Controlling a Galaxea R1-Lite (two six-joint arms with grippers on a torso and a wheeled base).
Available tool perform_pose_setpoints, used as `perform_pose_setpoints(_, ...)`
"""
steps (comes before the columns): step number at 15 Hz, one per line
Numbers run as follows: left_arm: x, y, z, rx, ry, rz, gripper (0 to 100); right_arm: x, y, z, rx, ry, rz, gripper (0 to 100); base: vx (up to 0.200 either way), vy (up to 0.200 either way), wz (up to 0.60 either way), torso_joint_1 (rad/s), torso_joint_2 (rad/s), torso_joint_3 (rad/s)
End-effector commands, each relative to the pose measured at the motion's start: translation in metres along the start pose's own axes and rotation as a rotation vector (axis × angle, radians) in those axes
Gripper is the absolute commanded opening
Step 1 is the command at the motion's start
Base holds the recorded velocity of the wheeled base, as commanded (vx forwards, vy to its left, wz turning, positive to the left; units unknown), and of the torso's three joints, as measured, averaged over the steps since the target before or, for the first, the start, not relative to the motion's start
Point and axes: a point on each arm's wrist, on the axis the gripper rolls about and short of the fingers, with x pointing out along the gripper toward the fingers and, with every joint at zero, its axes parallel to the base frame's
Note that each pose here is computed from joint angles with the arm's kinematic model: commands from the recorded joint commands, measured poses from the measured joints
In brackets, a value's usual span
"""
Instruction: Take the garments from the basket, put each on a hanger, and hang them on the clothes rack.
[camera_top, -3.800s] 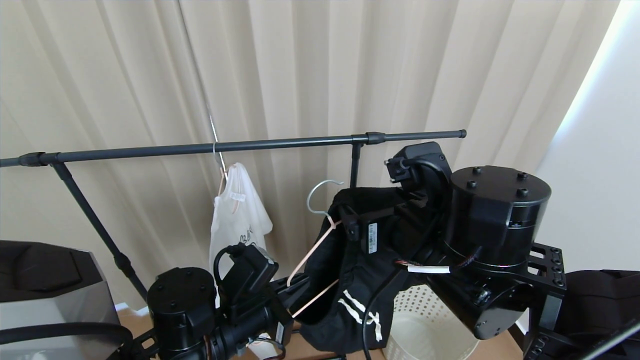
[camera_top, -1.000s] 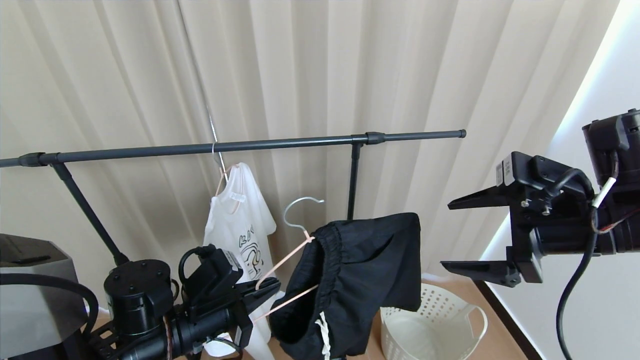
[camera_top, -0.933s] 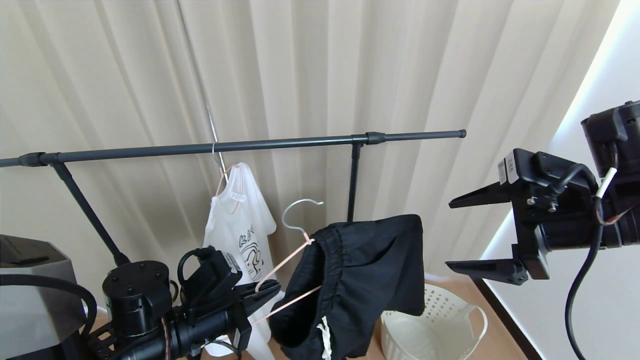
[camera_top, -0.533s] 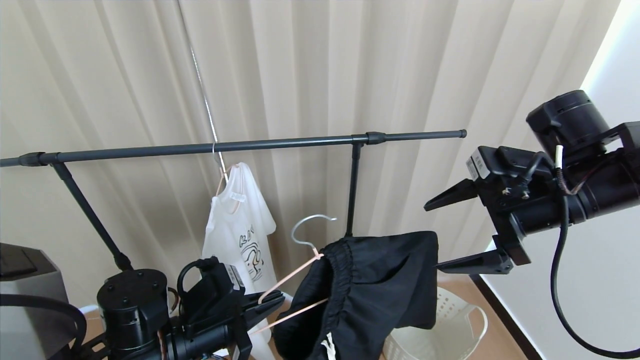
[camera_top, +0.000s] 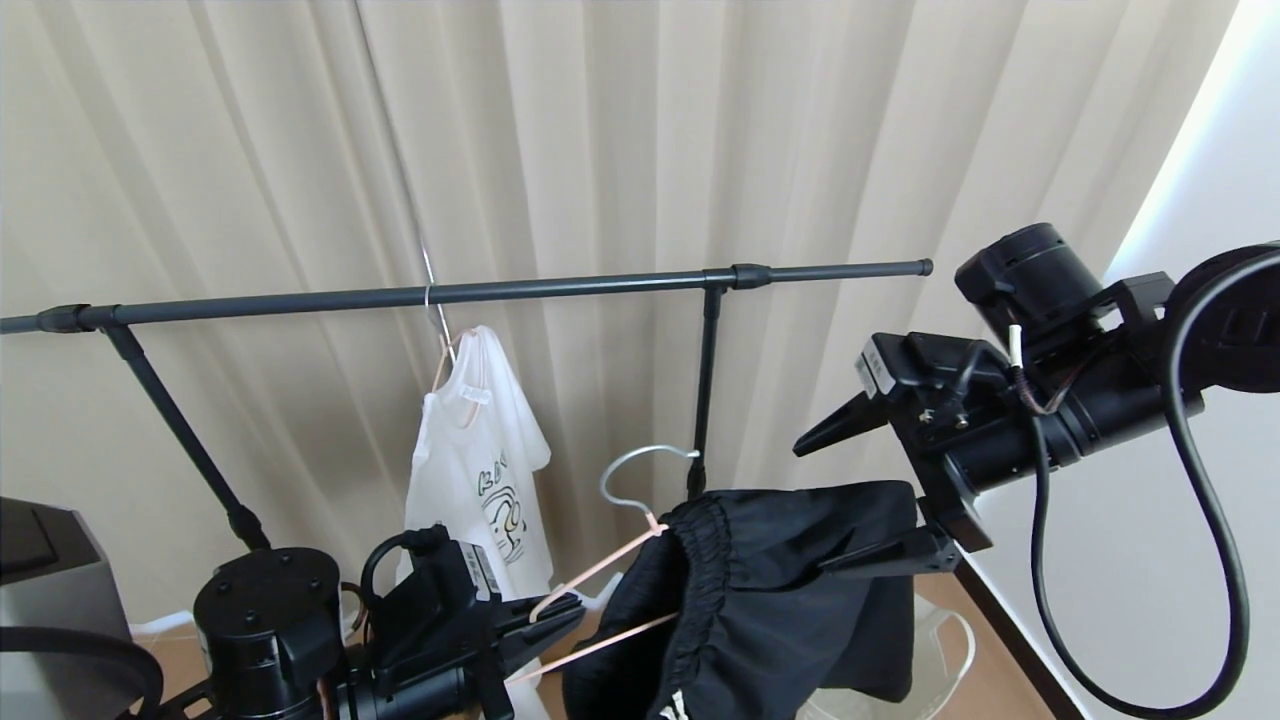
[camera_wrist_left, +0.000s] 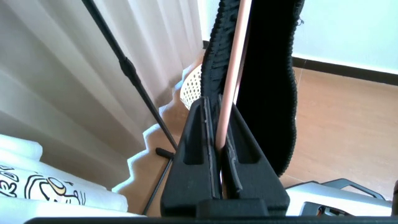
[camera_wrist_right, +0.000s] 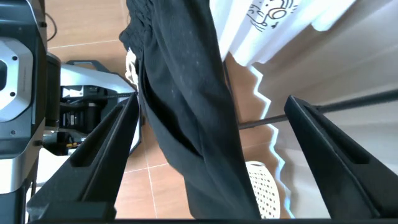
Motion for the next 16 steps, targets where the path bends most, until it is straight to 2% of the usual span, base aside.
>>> perform_pose_setpoints(1, 0.0, 0.0, 0.001, 0.001, -0.004, 0.0, 0, 0.012, -0.004, 0.0, 0.002, 0.008, 0.025, 100, 0.0, 0.0, 0.0, 0.0, 0.0, 0.0)
perform_pose_setpoints(16, -0.001, -0.005, 0.005, 0.01, -0.019, -0.015, 0, 0.025, -0.015, 0.002, -0.009, 0.006, 0.025, 100, 0.0, 0.0, 0.0, 0.0, 0.0, 0.0)
